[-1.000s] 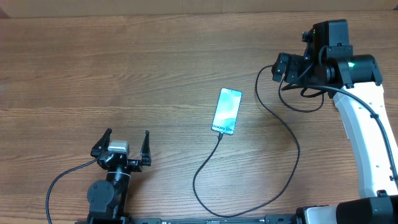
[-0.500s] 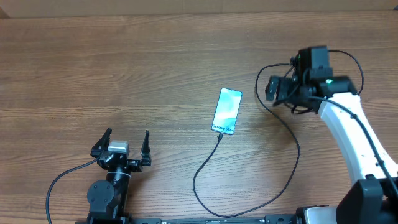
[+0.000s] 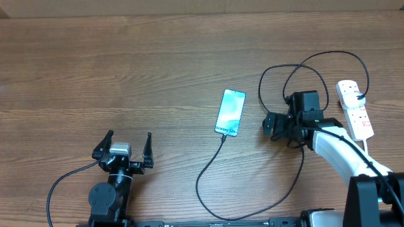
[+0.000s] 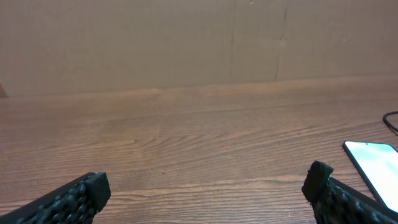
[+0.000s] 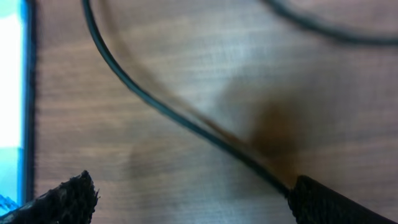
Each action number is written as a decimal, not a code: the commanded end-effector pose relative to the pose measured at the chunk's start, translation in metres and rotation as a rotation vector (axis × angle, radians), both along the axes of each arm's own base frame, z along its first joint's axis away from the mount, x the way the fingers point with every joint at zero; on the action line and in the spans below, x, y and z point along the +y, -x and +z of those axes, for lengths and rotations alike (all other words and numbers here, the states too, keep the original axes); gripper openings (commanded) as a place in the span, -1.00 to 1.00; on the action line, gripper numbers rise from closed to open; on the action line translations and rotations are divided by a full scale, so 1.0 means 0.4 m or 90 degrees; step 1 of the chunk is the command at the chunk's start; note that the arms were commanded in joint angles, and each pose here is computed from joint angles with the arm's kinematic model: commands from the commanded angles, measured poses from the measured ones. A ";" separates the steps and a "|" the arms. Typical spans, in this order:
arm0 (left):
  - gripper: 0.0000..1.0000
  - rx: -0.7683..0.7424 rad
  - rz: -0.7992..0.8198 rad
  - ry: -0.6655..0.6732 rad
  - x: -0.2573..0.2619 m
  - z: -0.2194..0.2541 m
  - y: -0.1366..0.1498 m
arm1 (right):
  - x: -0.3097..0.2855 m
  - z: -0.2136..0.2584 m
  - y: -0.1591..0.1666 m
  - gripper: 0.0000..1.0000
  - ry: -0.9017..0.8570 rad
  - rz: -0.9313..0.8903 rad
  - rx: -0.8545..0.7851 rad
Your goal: Plug charger to phone and switch on socket
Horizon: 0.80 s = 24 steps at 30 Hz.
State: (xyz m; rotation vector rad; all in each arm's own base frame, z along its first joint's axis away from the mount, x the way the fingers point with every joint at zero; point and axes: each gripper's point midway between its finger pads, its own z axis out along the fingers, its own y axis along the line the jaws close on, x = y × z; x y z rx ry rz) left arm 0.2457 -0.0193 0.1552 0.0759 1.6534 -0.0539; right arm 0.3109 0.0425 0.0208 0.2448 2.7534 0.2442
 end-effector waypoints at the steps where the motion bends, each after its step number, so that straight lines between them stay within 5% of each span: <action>1: 0.99 -0.005 0.011 -0.015 0.009 0.002 0.000 | 0.012 0.067 -0.056 1.00 -0.016 0.002 -0.086; 24: 0.99 -0.006 0.011 -0.015 0.009 0.002 0.000 | 0.013 0.005 0.057 1.00 -0.044 0.012 -0.284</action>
